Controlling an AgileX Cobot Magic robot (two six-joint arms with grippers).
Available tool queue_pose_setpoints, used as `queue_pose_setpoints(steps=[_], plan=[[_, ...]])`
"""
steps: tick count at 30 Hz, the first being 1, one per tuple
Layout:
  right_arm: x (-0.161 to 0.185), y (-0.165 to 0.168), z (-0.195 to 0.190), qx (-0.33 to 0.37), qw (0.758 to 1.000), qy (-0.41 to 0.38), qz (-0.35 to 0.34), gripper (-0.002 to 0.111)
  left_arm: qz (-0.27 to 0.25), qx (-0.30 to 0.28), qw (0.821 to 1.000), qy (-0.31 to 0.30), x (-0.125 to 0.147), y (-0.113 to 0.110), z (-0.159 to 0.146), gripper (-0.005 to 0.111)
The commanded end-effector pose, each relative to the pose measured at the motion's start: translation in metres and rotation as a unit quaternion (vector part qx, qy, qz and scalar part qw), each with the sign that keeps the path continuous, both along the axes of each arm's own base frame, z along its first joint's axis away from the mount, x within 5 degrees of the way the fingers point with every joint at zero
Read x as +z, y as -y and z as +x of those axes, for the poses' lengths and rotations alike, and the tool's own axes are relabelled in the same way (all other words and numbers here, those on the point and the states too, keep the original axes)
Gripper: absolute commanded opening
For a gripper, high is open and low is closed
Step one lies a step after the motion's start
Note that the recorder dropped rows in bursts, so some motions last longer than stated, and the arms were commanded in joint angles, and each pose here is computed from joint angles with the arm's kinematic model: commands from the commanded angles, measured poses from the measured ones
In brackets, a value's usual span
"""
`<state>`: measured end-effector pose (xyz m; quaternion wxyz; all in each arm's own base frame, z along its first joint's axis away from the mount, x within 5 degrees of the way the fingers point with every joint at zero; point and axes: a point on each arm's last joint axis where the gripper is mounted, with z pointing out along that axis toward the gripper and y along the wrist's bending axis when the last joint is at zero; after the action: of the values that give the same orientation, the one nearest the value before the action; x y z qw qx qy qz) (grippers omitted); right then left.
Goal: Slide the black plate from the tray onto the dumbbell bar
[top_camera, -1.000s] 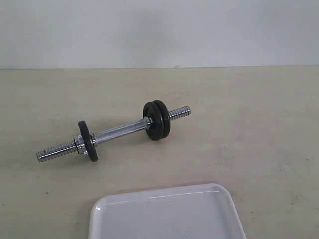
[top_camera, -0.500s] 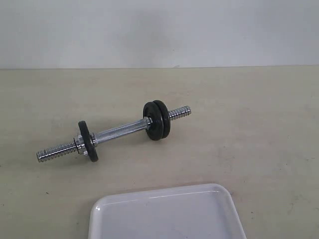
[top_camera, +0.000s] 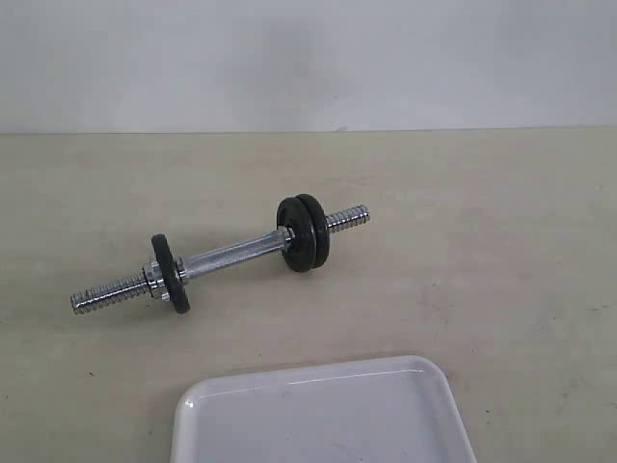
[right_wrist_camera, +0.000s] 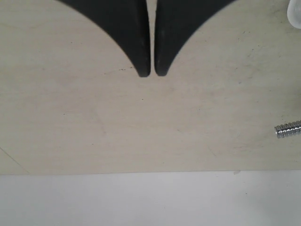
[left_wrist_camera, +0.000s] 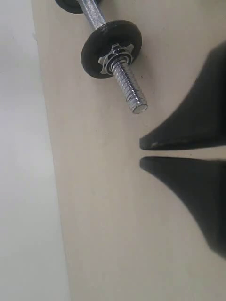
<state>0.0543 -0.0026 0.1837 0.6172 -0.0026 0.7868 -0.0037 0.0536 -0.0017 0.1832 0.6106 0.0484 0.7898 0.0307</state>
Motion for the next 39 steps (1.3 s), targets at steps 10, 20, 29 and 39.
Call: queue_pose_setpoints(steps=[10,20,29,39], plan=[[0.0010,-0.0003,-0.0002,0.002,1.000,0.006,0.000,0.001,-0.008,-0.003,1.000,0.003,-0.0003,0.0006,0.0001,0.004],[0.0010,-0.0003,-0.0002,0.002,1.000,0.006,0.000,0.001,-0.008,-0.003,1.000,0.003,-0.0003,0.0006,0.0001,0.004],[0.0010,-0.0003,-0.0002,0.002,1.000,0.006,0.000,0.001,-0.008,-0.003,1.000,0.003,-0.0003,0.0006,0.0001,0.004],[0.0025,-0.0007,0.0002,0.004,1.000,0.015,0.001,0.001,-0.008,-0.003,1.000,0.003,-0.0003,0.0006,0.0001,0.004]])
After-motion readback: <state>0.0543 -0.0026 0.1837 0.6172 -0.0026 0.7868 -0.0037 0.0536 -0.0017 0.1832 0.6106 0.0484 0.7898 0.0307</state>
